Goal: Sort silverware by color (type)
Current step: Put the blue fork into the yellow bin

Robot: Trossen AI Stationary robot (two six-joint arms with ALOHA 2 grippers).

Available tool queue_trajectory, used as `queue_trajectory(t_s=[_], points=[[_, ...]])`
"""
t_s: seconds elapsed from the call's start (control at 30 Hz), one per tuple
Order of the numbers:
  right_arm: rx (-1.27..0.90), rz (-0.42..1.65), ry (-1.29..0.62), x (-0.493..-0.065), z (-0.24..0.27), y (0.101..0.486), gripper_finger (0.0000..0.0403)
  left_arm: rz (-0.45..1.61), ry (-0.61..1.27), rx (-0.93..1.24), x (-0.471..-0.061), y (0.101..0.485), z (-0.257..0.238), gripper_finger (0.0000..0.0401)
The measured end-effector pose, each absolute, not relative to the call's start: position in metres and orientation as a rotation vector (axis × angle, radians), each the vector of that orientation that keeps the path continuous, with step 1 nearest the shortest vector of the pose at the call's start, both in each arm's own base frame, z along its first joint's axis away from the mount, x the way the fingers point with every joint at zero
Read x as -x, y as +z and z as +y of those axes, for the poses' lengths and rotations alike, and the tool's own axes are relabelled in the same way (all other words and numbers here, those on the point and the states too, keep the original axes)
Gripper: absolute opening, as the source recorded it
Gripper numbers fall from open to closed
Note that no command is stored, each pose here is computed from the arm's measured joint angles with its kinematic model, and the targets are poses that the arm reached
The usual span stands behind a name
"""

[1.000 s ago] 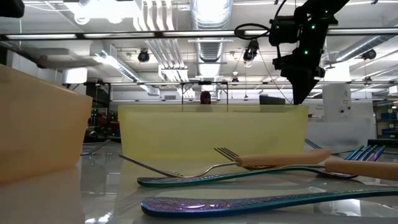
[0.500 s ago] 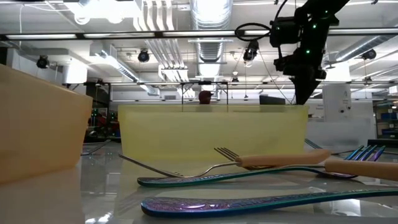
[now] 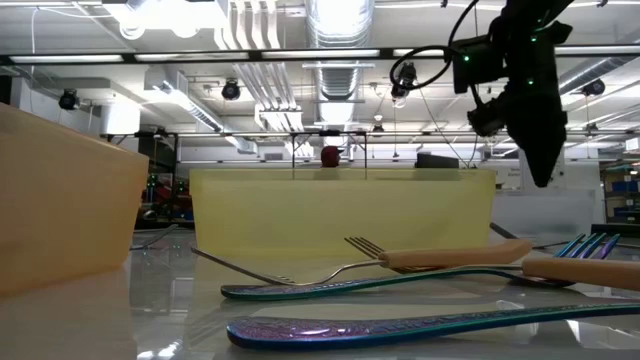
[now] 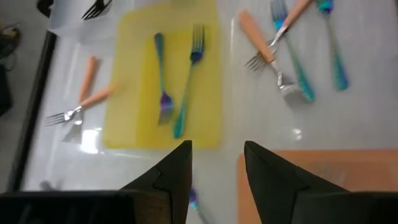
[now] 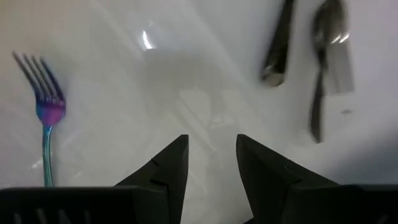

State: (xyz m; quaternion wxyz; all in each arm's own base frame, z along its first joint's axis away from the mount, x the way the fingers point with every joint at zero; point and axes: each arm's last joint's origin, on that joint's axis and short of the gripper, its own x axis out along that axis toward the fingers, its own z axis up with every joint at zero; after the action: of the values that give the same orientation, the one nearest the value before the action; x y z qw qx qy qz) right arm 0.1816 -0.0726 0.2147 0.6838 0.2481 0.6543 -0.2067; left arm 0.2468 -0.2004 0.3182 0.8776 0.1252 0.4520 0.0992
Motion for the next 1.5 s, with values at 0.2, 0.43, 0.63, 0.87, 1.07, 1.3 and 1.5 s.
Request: queue_trajectory(t_s=[0.2, 0.43, 0.63, 0.87, 1.07, 1.3, 1.5], points=[[-0.529, 1.475, -0.427, -0.190, -0.040, 0.202, 0.0125, 1.024, 0.269, -0.326, -0.243, 0.310, -0.187, 0.0127], [-0.529, 1.380, -0.379, -0.203, 0.004, 0.195, 0.0125, 1.012, 0.312, -0.347, -0.230, 0.314, -0.169, 0.0126], [-0.486, 1.289, -0.398, -0.207, 0.035, 0.195, 0.0125, 0.863, 0.376, -0.300, -0.189, 0.329, -0.132, 0.0110], [-0.464, 1.261, -0.452, -0.205, 0.056, 0.191, 0.0125, 0.539, 0.321, -0.081, -0.135, 0.321, -0.085, 0.0081], [-0.452, 1.258, -0.454, -0.214, 0.067, 0.178, 0.0125, 0.221, 0.168, 0.021, -0.115, 0.287, -0.068, 0.0078], [-0.439, 1.314, -0.491, -0.225, 0.077, 0.151, 0.0125, -0.081, 0.164, -0.100, -0.111, 0.260, -0.065, 0.0078], [-0.488, 1.364, -0.542, -0.228, 0.081, 0.139, 0.0125, -0.193, 0.298, -0.043, -0.108, 0.267, -0.060, 0.0078]])
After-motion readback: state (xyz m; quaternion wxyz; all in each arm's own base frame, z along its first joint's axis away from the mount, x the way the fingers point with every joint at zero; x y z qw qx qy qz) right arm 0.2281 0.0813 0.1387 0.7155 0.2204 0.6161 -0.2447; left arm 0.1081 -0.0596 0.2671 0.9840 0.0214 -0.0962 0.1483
